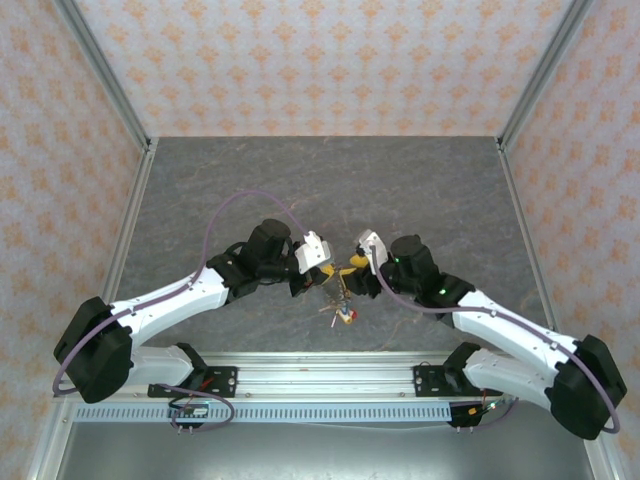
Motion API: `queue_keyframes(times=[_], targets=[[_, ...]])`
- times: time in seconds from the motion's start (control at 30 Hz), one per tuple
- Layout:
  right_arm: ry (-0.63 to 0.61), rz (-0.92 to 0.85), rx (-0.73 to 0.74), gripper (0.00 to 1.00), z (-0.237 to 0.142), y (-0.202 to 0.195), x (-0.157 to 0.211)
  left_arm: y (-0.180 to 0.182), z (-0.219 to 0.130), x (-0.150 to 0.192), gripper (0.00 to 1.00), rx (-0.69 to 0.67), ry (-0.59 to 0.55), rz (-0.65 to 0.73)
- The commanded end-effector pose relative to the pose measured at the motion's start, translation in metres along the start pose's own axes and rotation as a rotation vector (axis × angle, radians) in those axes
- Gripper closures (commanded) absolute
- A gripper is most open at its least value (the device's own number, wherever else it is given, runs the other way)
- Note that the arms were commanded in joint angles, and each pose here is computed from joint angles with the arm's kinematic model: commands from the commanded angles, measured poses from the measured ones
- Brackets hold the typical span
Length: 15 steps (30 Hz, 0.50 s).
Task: Put the keys on the keyring
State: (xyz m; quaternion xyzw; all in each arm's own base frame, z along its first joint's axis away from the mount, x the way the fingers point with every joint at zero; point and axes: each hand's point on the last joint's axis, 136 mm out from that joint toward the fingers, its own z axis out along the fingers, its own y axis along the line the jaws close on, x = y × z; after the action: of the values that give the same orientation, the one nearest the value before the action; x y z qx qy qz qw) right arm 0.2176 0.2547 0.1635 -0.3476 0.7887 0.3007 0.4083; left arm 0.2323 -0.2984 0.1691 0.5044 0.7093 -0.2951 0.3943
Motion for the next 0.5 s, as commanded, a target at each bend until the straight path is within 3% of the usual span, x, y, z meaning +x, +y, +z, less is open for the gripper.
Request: queue_keyframes(times=[0.0, 0.1, 0.3, 0.47], targets=[[-0.027, 0.045, -0.044, 0.53, 0.005, 0.005, -0.008, -0.001, -0.005, -0.03, 1.0, 0.006, -0.079, 0.045], [-0.03, 0.051, -0.014, 0.56, 0.01, -0.001, -0.005, -0.002, -0.005, -0.031, 1.0, 0.007, -0.081, 0.047], [-0.057, 0.074, 0.042, 0.82, 0.009, -0.011, -0.011, -0.001, -0.004, -0.03, 1.0, 0.007, -0.074, 0.048], [-0.046, 0.051, 0.017, 0.96, 0.0, -0.004, -0.015, 0.0, -0.002, -0.027, 1.0, 0.004, -0.064, 0.044]])
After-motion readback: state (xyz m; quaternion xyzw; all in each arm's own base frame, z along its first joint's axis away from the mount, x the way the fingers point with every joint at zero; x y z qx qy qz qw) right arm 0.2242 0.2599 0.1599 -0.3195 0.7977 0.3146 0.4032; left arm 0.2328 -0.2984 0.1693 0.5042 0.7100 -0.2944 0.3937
